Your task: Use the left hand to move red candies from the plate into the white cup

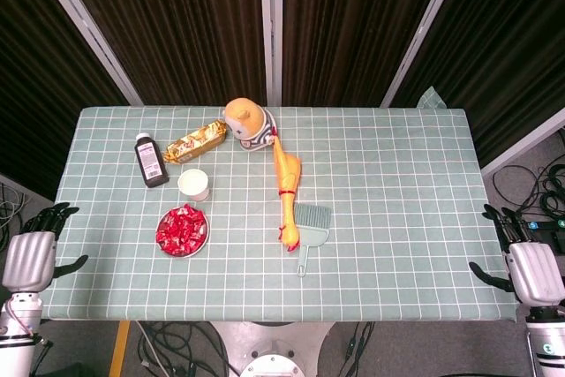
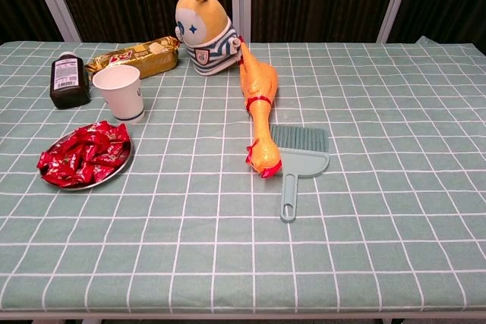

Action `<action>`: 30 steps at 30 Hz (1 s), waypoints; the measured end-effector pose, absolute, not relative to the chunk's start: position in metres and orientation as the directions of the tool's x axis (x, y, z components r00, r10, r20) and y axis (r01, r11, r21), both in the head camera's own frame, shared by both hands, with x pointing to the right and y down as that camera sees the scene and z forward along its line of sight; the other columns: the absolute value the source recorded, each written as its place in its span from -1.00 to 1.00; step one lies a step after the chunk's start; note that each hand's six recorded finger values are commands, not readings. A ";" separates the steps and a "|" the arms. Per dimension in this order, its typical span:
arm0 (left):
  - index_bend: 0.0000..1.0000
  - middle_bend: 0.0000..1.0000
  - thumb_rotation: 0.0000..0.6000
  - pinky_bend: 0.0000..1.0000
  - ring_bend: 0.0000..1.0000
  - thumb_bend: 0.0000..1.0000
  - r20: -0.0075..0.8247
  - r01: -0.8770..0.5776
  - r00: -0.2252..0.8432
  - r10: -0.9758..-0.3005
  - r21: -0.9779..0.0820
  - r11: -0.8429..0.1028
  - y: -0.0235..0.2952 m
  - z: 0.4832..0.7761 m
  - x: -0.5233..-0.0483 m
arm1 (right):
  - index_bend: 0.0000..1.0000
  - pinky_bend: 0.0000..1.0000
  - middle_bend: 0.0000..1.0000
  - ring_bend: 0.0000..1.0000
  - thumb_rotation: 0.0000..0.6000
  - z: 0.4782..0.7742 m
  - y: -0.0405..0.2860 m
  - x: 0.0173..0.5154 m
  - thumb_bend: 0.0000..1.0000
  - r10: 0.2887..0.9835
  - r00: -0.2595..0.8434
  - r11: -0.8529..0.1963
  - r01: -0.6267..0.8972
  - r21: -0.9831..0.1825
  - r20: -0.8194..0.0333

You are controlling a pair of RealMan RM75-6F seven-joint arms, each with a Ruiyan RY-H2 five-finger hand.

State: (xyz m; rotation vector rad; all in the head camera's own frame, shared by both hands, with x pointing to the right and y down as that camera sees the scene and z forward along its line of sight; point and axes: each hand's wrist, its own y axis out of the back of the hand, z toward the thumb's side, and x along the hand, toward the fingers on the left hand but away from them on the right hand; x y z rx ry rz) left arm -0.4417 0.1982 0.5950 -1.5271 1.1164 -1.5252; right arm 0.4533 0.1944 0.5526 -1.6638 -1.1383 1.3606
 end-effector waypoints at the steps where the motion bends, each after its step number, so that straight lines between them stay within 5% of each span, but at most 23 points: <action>1: -0.44 -0.45 1.00 -0.47 -0.60 -0.79 0.394 -0.095 -0.062 -0.917 -0.917 -0.387 0.198 0.595 -0.441 | -0.92 -0.52 -0.62 -0.84 1.00 0.553 0.194 0.453 -0.80 0.927 0.066 -0.374 0.199 -0.906 -0.369; 13: -0.44 -0.45 1.00 -0.47 -0.60 -0.79 0.402 -0.118 -0.022 -0.915 -0.910 -0.397 0.197 0.594 -0.434 | -0.92 -0.52 -0.62 -0.84 1.00 0.545 0.195 0.458 -0.80 0.935 0.062 -0.355 0.208 -0.911 -0.350; 22: -0.44 -0.45 1.00 -0.47 -0.60 -0.79 0.415 -0.131 0.169 -0.894 -0.890 -0.437 0.169 0.604 -0.398 | -0.92 -0.52 -0.62 -0.84 1.00 0.536 0.194 0.458 -0.80 0.940 0.072 -0.340 0.197 -0.919 -0.333; 30: -0.40 -0.45 1.00 -0.46 -0.60 -0.77 0.510 -0.081 0.361 -0.781 -0.817 -0.571 0.143 0.644 -0.352 | -0.92 -0.52 -0.62 -0.84 1.00 0.534 0.194 0.455 -0.80 0.940 0.078 -0.342 0.192 -0.920 -0.333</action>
